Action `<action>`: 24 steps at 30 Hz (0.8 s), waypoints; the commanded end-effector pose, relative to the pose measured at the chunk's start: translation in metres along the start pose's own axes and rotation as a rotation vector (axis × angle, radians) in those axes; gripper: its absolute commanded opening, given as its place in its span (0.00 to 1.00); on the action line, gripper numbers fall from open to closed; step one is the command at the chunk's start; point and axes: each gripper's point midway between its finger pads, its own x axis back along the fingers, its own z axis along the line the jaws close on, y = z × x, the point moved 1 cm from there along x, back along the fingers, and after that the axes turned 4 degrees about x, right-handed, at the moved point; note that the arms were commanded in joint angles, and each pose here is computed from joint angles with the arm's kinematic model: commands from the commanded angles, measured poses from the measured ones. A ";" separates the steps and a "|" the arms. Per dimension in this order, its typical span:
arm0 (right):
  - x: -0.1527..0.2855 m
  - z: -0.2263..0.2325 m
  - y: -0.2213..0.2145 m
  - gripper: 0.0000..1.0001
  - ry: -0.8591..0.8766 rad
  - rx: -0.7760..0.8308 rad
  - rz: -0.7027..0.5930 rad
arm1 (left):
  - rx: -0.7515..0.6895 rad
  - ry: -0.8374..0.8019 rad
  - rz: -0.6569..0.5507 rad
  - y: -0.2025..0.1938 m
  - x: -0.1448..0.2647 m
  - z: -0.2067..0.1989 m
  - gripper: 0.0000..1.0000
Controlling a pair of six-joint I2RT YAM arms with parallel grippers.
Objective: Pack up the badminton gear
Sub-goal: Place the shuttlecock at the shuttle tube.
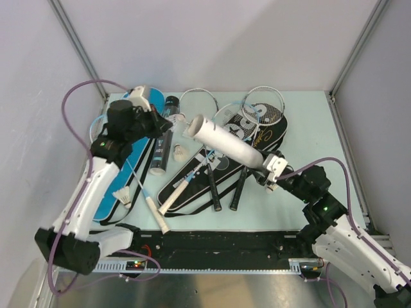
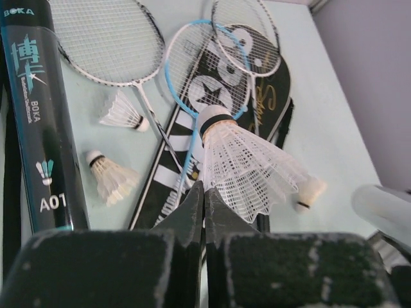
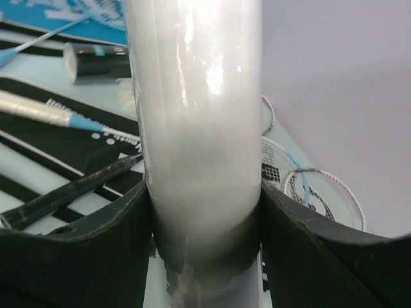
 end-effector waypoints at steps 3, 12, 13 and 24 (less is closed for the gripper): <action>-0.006 0.005 0.018 0.45 0.063 0.233 -0.116 | 0.020 -0.231 0.042 -0.002 0.081 -0.043 0.00; 0.002 0.028 0.002 0.45 0.187 0.289 -0.080 | 0.035 -0.404 0.033 -0.007 0.154 -0.092 0.00; 0.002 0.027 0.002 0.45 0.182 0.296 -0.079 | 0.037 -0.415 0.030 -0.008 0.160 -0.095 0.00; 0.015 0.002 -0.001 0.45 0.111 0.361 -0.020 | 0.028 -0.526 0.045 -0.016 0.192 -0.117 0.00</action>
